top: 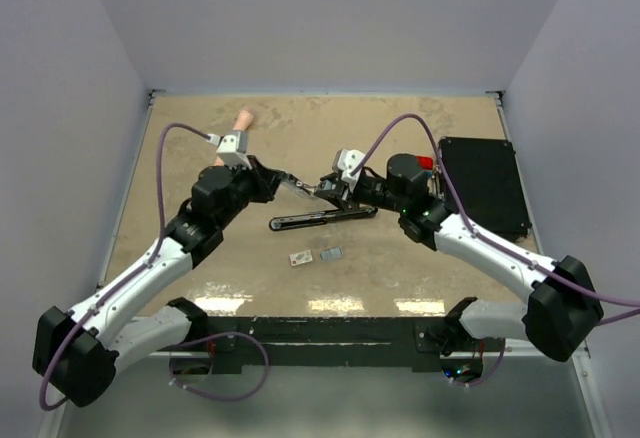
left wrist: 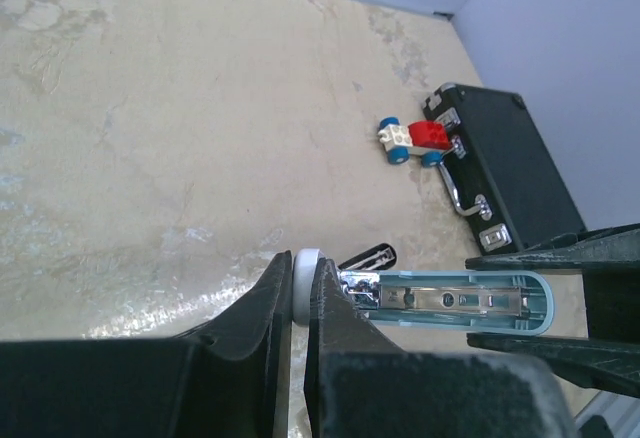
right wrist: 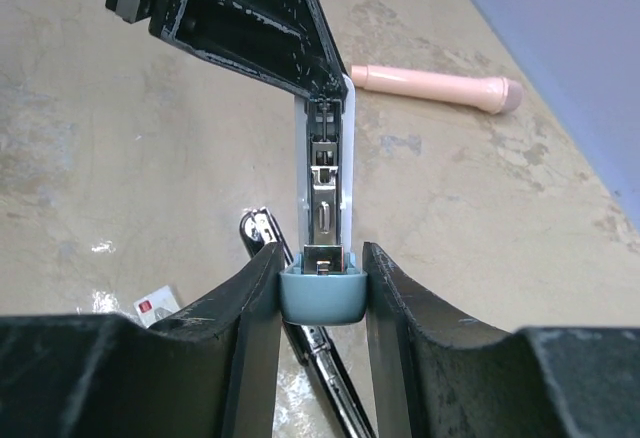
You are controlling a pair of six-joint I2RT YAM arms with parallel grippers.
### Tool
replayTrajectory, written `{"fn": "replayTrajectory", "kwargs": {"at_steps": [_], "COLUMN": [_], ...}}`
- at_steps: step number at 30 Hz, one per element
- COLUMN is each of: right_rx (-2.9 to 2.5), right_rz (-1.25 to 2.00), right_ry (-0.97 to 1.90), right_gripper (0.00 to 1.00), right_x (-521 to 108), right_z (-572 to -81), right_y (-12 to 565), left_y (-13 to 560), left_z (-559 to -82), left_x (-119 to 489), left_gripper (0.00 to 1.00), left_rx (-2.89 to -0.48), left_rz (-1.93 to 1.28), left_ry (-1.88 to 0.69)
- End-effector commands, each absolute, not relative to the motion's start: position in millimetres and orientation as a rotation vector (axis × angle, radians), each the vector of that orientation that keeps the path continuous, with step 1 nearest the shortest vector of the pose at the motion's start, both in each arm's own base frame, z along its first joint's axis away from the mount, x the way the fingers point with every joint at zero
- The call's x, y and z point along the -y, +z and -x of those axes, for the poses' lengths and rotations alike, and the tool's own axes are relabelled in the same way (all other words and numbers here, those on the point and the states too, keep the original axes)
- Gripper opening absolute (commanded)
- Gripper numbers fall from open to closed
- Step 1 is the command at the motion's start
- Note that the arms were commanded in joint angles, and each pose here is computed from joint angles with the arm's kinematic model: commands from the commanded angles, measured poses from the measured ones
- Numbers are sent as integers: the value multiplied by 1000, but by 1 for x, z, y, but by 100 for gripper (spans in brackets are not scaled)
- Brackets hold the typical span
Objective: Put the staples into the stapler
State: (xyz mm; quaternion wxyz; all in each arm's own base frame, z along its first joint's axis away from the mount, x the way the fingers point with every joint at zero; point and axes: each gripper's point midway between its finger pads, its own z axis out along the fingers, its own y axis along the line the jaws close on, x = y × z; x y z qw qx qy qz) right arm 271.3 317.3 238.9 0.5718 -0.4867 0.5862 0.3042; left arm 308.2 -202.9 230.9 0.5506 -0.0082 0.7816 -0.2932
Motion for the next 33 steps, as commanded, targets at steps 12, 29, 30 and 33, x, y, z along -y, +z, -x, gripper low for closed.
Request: {"fn": "replayTrajectory", "kwargs": {"at_steps": [12,29,30,33], "right_rx": [-975,-912,-897,-939], "right_rz": [944,881,893,930], "right_ry": [813,834,798,772], "right_gripper": [0,0,0,0], "right_x": [-274,-257,-256,-259], "right_z": [-242,-229,-232,-238], "right_y": [326,331,339,341], "left_y": [283,287,282,264], "left_z": [-282,-264,-267,-278], "left_x": [154,156,155,147], "left_gripper": [0,0,0,25], "left_rx": [-1543,-1487,-1508,-1594], "left_rz": [225,272,220,209], "left_ry": [-1299,-1501,-1425,-1265]}}
